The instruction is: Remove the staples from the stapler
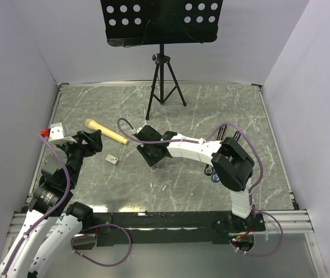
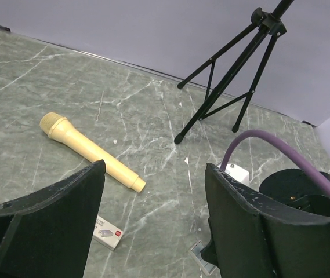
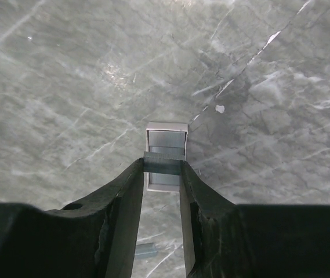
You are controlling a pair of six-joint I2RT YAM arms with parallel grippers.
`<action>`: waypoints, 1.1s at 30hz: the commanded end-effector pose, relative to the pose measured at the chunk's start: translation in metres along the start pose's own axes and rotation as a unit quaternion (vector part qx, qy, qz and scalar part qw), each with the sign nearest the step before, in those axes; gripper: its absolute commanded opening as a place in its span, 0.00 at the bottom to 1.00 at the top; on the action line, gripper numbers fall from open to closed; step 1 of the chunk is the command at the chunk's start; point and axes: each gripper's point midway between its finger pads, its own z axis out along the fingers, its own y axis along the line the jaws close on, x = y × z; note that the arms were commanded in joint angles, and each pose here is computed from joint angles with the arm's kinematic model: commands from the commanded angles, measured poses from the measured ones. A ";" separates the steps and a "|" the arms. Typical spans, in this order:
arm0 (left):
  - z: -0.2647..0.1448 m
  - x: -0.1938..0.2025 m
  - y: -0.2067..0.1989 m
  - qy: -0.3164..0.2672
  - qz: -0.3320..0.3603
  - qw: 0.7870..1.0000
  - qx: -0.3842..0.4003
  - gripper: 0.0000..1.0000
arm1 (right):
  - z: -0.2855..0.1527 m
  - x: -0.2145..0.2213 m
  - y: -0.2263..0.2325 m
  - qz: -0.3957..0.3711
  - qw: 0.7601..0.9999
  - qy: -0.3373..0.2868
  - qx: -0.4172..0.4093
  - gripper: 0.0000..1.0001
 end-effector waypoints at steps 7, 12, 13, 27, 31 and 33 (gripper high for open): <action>0.004 -0.007 -0.002 -0.015 0.003 1.000 0.000 0.74 | -0.001 -0.011 0.002 -0.015 1.000 -0.014 -0.012 0.37; 0.004 -0.006 -0.002 -0.013 0.003 1.000 0.001 0.75 | 0.003 -0.004 0.000 -0.020 1.000 -0.007 -0.006 0.38; 0.004 -0.006 -0.002 -0.012 0.003 1.000 0.002 0.75 | 0.003 -0.004 -0.002 -0.020 1.000 -0.006 -0.003 0.38; 0.005 -0.005 -0.003 -0.011 0.004 1.000 0.003 0.75 | 0.007 0.003 -0.005 -0.032 0.999 0.008 0.004 0.39; 0.005 -0.005 -0.004 -0.011 0.004 1.000 0.005 0.75 | 0.009 0.007 -0.004 -0.033 0.999 0.014 0.001 0.39; 0.005 -0.005 -0.004 -0.010 0.005 1.000 0.005 0.75 | 0.010 0.009 -0.004 -0.034 0.999 0.017 0.001 0.39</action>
